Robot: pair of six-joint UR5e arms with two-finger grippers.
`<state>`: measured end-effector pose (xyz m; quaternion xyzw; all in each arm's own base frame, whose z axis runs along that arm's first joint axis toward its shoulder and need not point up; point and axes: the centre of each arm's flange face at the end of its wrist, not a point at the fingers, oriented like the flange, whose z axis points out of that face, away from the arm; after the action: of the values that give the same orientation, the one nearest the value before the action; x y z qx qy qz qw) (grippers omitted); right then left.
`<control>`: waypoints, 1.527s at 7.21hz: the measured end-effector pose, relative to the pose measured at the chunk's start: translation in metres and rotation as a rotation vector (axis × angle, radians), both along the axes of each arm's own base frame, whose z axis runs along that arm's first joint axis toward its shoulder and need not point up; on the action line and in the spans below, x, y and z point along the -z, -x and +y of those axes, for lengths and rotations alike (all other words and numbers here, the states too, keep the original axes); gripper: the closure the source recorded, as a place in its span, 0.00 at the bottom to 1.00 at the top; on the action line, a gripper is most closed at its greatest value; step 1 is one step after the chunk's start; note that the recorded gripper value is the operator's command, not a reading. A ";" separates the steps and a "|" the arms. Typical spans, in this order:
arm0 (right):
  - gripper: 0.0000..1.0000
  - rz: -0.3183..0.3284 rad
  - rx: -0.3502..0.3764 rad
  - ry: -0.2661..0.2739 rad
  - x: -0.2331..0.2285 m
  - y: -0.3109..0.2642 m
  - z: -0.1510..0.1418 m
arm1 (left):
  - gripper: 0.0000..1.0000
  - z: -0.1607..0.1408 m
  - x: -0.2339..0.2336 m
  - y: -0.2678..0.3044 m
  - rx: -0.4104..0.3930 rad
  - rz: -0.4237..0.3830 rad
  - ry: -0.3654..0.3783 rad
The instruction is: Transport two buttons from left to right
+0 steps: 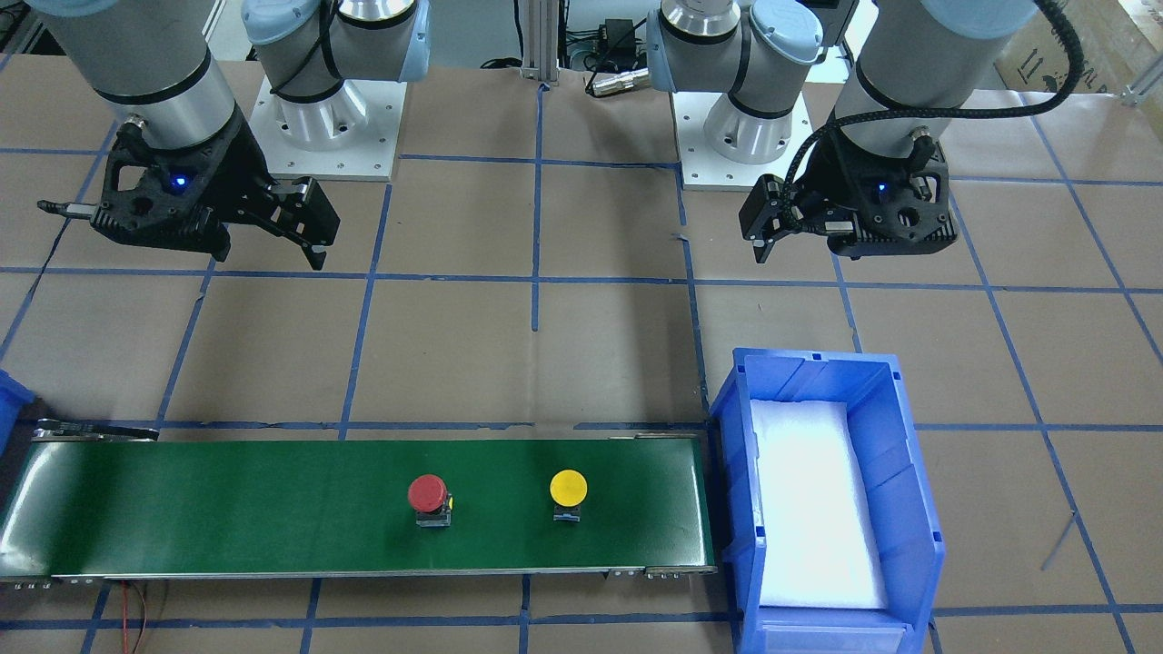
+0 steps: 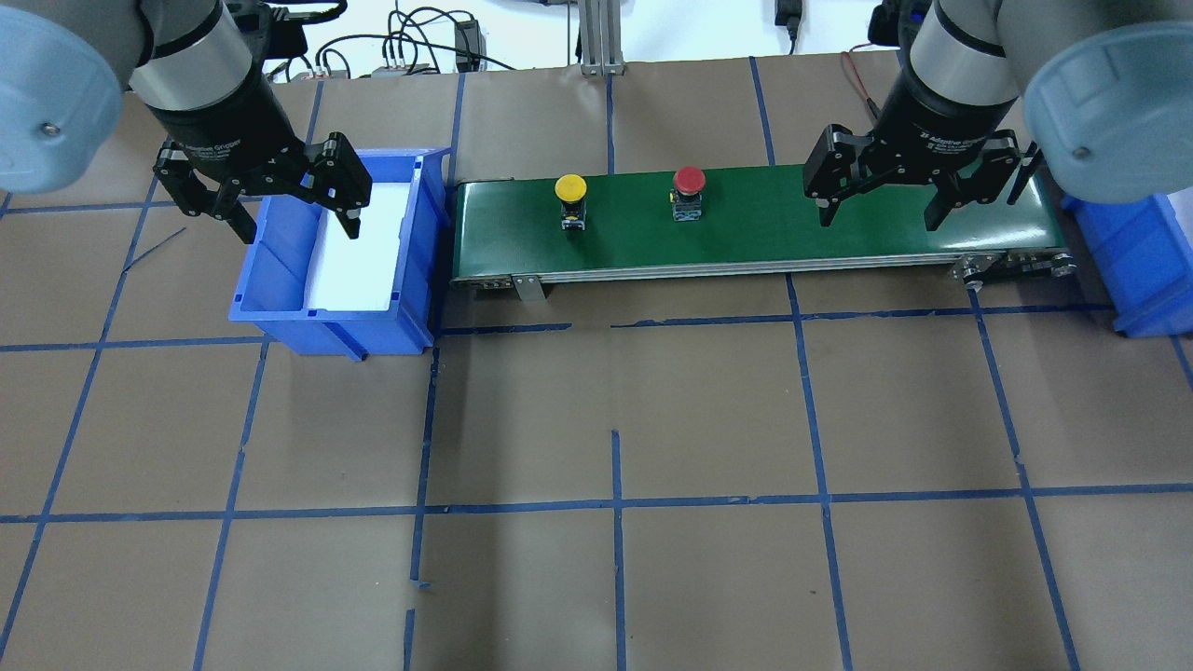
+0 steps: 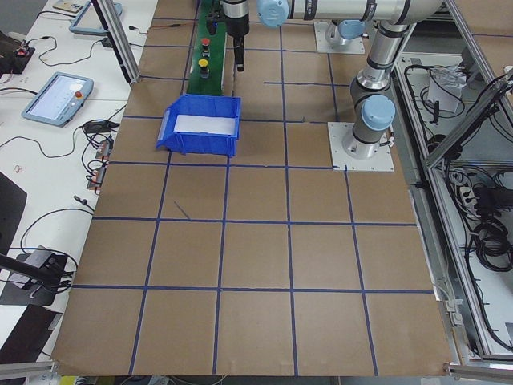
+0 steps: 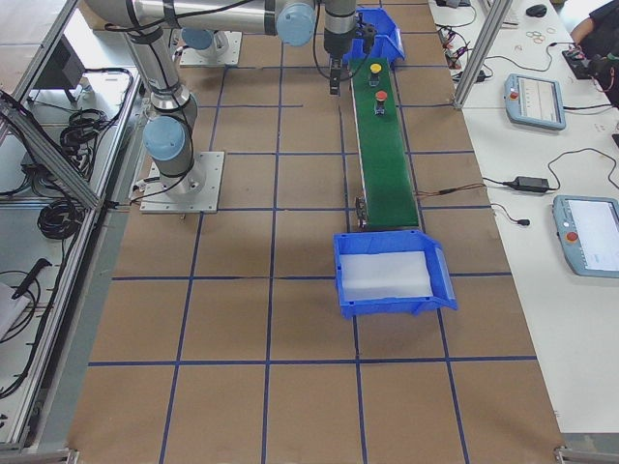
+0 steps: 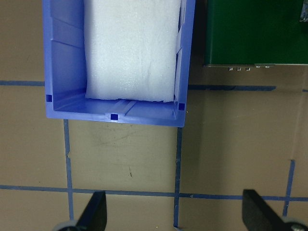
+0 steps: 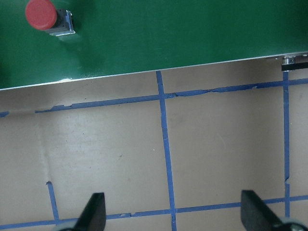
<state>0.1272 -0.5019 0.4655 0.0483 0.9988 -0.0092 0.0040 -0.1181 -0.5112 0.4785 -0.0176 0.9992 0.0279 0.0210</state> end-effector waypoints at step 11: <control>0.00 0.000 -0.004 -0.016 -0.005 -0.002 -0.001 | 0.00 0.000 0.001 -0.001 -0.001 -0.002 0.002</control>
<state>0.1289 -0.5028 0.4706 0.0465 0.9989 -0.0011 0.0036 -0.1172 -0.5116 0.4772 -0.0181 0.9992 0.0268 0.0223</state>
